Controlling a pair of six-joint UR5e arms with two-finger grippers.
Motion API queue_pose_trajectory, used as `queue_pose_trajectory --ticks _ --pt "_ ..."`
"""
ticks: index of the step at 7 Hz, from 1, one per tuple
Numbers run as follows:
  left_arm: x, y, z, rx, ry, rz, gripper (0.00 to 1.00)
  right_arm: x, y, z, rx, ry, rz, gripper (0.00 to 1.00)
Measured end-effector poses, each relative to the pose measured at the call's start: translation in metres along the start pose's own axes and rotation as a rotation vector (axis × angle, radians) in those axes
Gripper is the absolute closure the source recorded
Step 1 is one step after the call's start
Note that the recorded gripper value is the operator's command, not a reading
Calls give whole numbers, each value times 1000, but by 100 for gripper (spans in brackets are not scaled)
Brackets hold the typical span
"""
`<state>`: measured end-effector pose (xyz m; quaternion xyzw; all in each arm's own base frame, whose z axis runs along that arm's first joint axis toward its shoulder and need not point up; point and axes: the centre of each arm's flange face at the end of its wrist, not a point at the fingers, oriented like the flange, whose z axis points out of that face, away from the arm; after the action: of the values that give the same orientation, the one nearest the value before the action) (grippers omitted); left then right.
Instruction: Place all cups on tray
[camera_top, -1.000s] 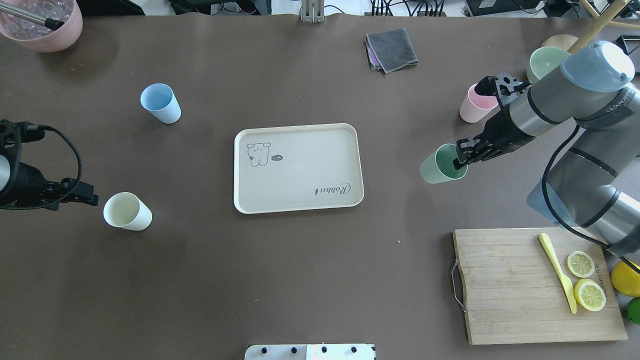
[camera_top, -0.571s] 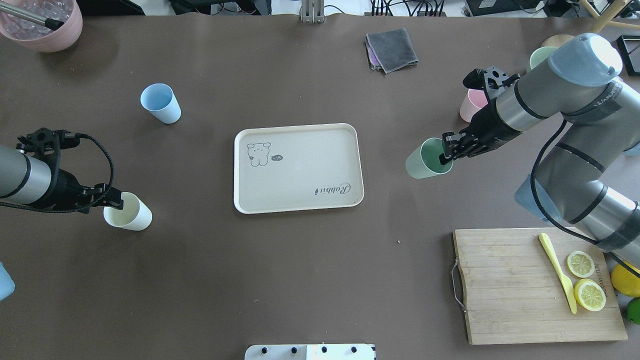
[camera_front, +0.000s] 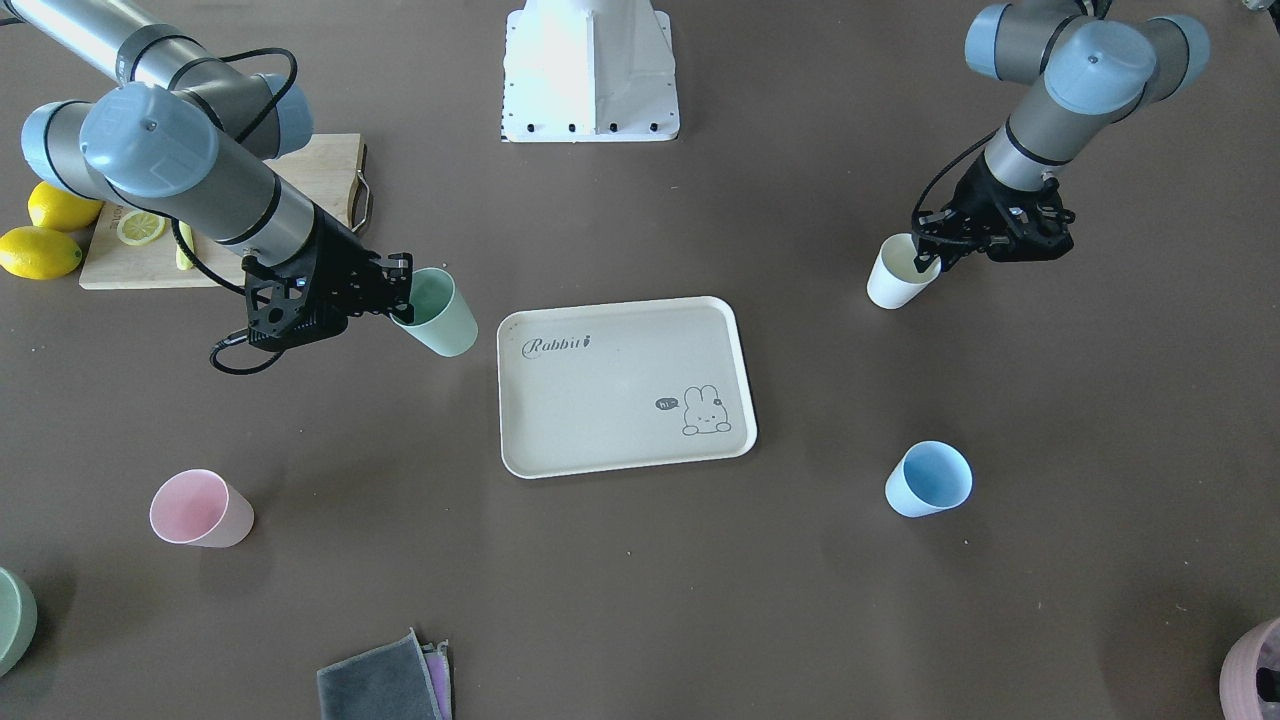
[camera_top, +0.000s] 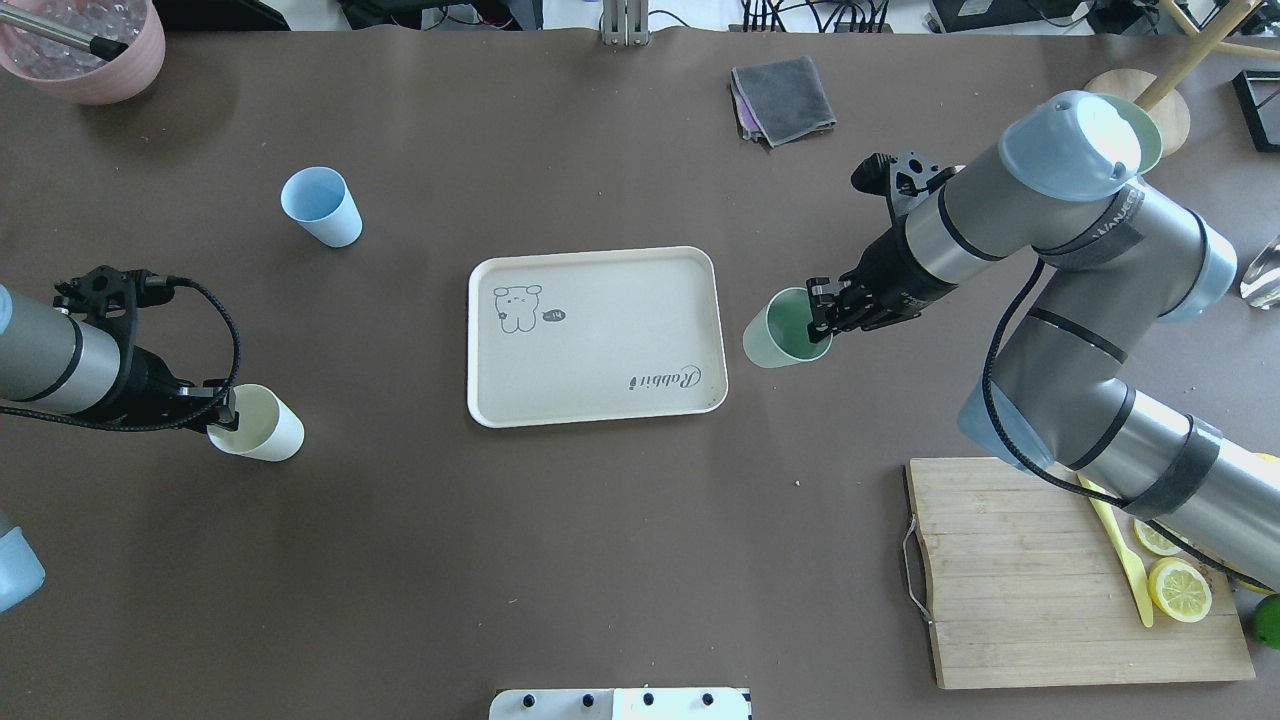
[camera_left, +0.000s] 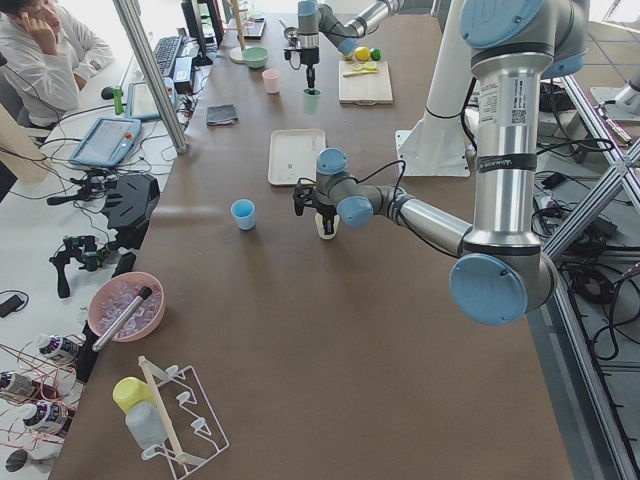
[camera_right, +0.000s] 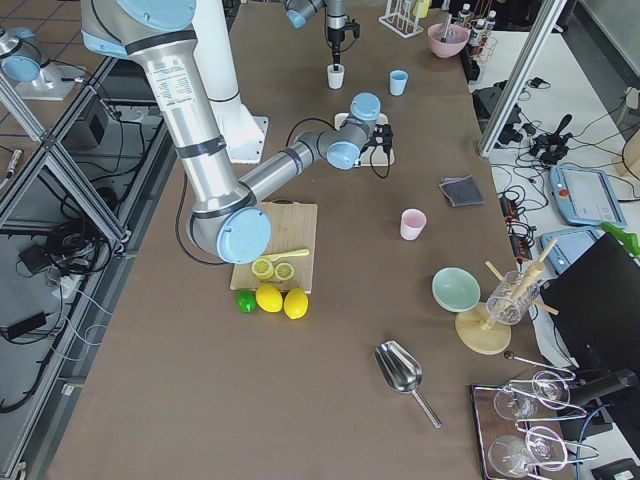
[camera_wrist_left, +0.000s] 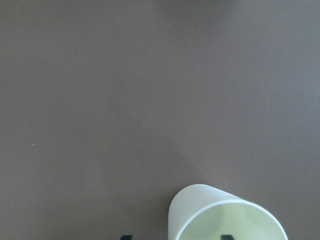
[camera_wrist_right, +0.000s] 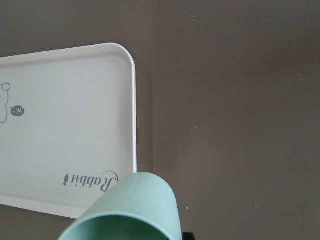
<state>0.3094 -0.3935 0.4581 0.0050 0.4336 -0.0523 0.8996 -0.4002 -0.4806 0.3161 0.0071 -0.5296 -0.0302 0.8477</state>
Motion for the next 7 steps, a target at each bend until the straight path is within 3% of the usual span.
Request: queue_pose_trajectory --ticks 3,5,6,7 --pt "70 -15 -21 21 84 -12 100 -38 3 31 9 30 -6 100" --pt "172 -32 -31 19 79 -50 100 -63 16 57 6 41 17 100" --pt "214 -28 -21 24 54 -61 100 -70 20 67 9 49 21 45" --pt "246 -24 -6 35 36 -63 100 -75 22 72 18 53 27 1"
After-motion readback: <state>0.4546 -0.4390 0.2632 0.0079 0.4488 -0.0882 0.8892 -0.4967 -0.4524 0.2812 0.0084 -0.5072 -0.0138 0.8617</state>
